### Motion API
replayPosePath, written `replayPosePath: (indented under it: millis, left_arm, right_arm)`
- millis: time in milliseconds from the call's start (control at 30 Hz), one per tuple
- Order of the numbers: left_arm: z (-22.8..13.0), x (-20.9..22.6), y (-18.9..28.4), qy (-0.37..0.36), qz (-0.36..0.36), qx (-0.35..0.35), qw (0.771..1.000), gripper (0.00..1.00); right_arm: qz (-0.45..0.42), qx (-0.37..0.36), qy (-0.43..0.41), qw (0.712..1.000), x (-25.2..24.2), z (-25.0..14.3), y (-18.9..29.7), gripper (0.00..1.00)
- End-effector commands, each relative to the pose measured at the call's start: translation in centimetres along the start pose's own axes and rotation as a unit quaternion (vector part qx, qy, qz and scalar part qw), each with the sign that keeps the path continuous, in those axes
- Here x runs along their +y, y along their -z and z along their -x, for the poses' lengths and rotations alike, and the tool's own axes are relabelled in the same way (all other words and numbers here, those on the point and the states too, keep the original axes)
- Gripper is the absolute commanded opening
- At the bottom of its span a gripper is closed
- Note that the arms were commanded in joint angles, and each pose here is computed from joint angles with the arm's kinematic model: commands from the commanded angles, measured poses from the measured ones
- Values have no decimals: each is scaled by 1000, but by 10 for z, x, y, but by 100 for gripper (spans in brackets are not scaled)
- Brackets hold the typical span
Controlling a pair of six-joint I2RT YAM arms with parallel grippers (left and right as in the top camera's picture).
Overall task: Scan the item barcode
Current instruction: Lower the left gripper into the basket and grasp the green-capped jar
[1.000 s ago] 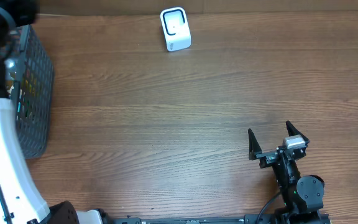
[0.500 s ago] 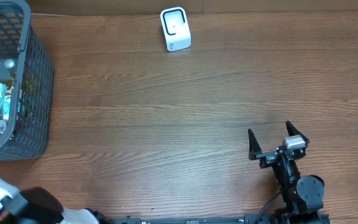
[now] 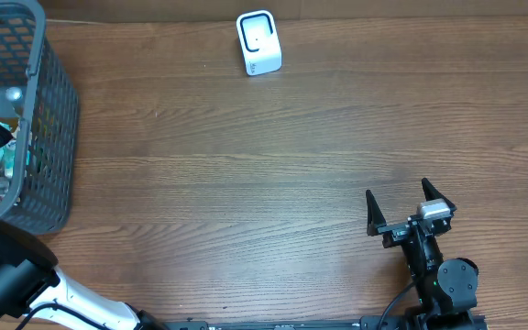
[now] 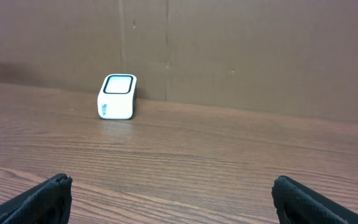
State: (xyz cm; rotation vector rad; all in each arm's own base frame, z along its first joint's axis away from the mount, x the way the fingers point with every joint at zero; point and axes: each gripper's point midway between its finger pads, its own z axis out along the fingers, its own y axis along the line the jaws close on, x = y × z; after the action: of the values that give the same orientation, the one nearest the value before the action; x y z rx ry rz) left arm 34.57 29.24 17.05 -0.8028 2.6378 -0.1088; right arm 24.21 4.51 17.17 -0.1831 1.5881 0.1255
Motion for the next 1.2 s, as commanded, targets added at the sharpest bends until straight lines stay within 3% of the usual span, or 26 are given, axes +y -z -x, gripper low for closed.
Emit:
replayPosePath:
  millis: [0, 300, 467, 767, 1067, 1133, 1167]
  left_arm:
    - [-3, -15, -21, -28, -33, 23, 999, 100]
    - [-21, -40, -64, -59, -50, 86, 993, 100]
    - [-24, -30, -71, -63, 7, 103, 993, 100]
    - [-29, -28, -73, -56, 17, 112, 992, 100]
    - [-53, -22, -105, -53, 15, 132, 990, 100]
    - [-52, -21, -106, -53, 15, 128, 990, 97]
    - [-50, -21, -106, -54, 16, 125, 991, 90]
  right_arm:
    - [-7, -1, -1, 1000, -3, -2, 0, 100]
    - [-7, -1, -1, 1000, -3, -2, 0, 100]
    - [-7, -1, -1, 1000, -3, -2, 0, 100]
    - [-7, -1, -1, 1000, -3, -2, 0, 100]
    - [-7, -1, -1, 1000, -3, -2, 0, 100]
    - [-7, -1, -1, 1000, -3, -2, 0, 100]
    - [-7, -1, -1, 1000, -3, -2, 0, 100]
